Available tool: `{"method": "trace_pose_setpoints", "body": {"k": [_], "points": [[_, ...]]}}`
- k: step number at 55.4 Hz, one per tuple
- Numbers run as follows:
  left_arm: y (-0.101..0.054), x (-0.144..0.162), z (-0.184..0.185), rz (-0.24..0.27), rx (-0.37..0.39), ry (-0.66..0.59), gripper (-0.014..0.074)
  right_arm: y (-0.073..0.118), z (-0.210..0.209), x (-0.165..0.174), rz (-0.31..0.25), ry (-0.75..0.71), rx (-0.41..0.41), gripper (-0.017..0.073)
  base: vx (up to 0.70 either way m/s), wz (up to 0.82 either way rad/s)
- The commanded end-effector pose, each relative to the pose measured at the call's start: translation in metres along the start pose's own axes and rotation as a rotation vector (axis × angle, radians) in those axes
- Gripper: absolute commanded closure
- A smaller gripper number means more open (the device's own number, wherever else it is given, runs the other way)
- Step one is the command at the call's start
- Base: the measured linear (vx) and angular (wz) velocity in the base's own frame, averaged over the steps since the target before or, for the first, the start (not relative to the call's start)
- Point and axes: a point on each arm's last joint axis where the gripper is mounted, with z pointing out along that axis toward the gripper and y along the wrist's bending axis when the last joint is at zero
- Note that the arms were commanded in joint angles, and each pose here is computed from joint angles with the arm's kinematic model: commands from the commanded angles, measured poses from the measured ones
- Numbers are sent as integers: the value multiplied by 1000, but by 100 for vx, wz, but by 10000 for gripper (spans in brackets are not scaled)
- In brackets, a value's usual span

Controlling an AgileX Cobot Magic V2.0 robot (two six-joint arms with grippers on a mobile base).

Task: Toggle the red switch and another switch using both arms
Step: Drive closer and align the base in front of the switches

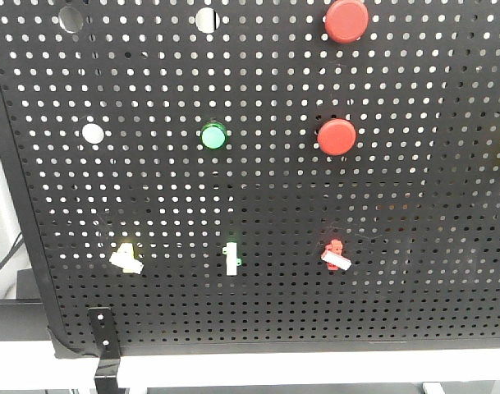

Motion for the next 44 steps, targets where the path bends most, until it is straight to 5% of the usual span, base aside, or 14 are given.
{"method": "trace_pose_setpoints", "body": {"k": [1, 6, 13, 15, 20, 25, 34, 44], "points": [[0, -8, -1, -13, -1, -126, 591, 0, -1, -11, -12, -143, 1, 566, 0, 0], [0, -17, -2, -22, 0, -222, 591, 1, -3, -23, -11, -270, -6, 566, 0, 0], [4, -51, -14, -191, 8, -484, 591, 1, -17, -60, -8, -521, -12, 566, 0, 0], [5, -63, -19, -206, 9, -544, 591, 0, -20, -70, -12, -544, -10, 566, 0, 0], [5, -101, -33, -164, 11, -634, 591, -2, -29, -105, -16, -566, -2, 566, 0, 0], [3, -139, -42, -55, 3, -656, 591, -4, -27, -131, -16, -528, 2, 566, 0, 0], [2, -176, -22, 102, -15, -551, 591, -5, -3, -156, -16, -446, -3, 566, 0, 0], [1, -168, 25, 129, -2, -360, 591, -3, 38, -151, -17, -333, -18, 566, 0, 0]]}}
